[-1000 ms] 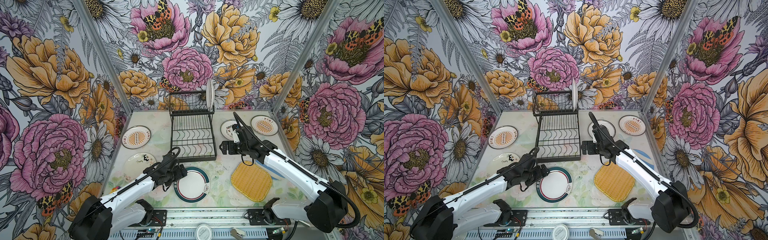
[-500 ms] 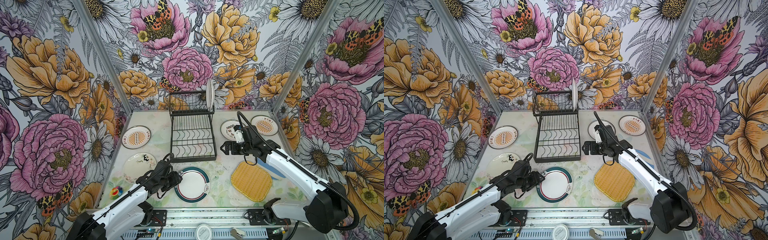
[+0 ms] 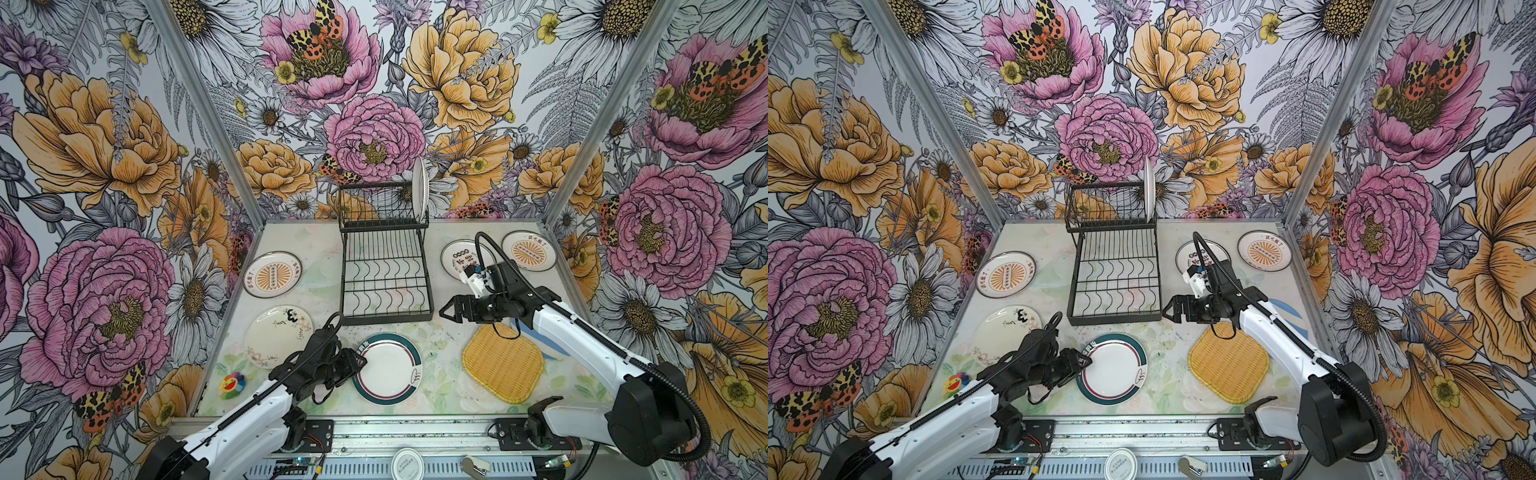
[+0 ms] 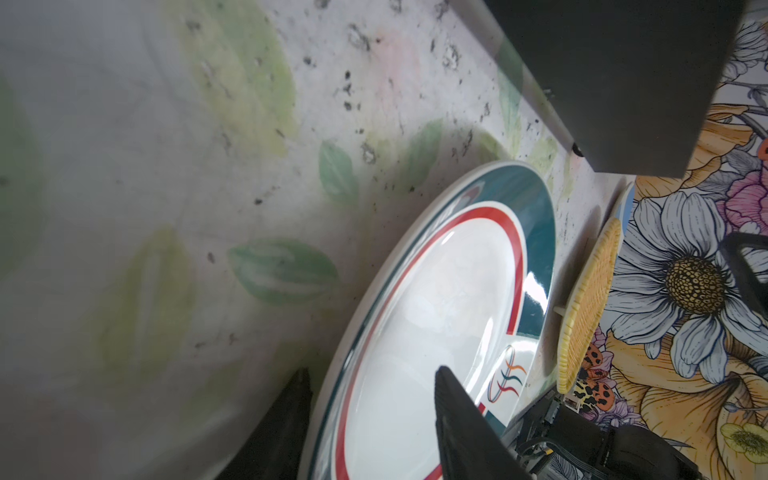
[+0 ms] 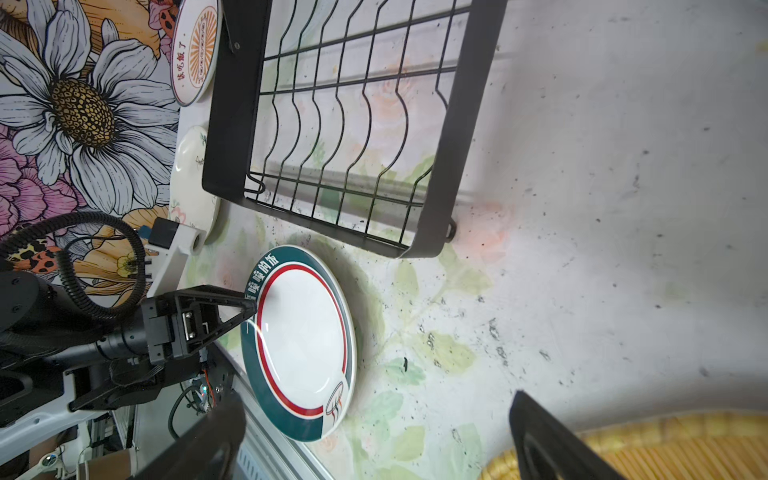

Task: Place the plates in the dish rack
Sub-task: 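Slide the rimmed plate across the table toward the right gripper, then grasp the plate's far edge with right gripper while left gripper tilts it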

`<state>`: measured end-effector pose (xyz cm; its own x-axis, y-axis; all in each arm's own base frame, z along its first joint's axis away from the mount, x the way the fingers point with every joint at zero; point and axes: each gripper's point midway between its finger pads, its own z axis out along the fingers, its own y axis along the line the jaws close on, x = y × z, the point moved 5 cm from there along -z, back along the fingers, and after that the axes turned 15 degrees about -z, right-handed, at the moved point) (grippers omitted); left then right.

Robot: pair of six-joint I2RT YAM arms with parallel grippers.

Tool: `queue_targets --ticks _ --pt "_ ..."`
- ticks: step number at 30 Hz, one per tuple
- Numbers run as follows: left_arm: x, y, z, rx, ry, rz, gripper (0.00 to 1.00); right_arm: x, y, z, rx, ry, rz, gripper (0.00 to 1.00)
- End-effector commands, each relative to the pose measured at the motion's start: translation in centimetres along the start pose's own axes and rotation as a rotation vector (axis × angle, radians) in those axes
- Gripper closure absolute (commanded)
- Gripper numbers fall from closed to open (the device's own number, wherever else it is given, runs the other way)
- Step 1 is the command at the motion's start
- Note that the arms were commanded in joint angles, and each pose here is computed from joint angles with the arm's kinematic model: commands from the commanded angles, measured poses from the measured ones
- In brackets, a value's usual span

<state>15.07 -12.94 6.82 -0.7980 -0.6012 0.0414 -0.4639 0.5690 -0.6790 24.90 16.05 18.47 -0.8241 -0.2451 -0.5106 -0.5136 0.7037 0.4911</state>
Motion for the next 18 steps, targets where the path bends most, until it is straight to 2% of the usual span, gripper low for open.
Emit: queue_targets --ticks 1,5,18 --pt "0.08 -0.41 0.25 0.048 0.019 0.004 0.57 -0.48 0.3 -0.01 -0.039 -0.015 -0.031 0.01" --pt "0.09 -0.12 0.45 0.032 0.021 0.011 0.73 -0.53 0.16 0.12 -0.041 -0.012 -0.03 0.01" --pt "0.32 -0.9 0.32 0.082 0.039 0.035 1.0 -0.11 -0.12 0.52 -0.053 -0.003 -0.025 0.01"
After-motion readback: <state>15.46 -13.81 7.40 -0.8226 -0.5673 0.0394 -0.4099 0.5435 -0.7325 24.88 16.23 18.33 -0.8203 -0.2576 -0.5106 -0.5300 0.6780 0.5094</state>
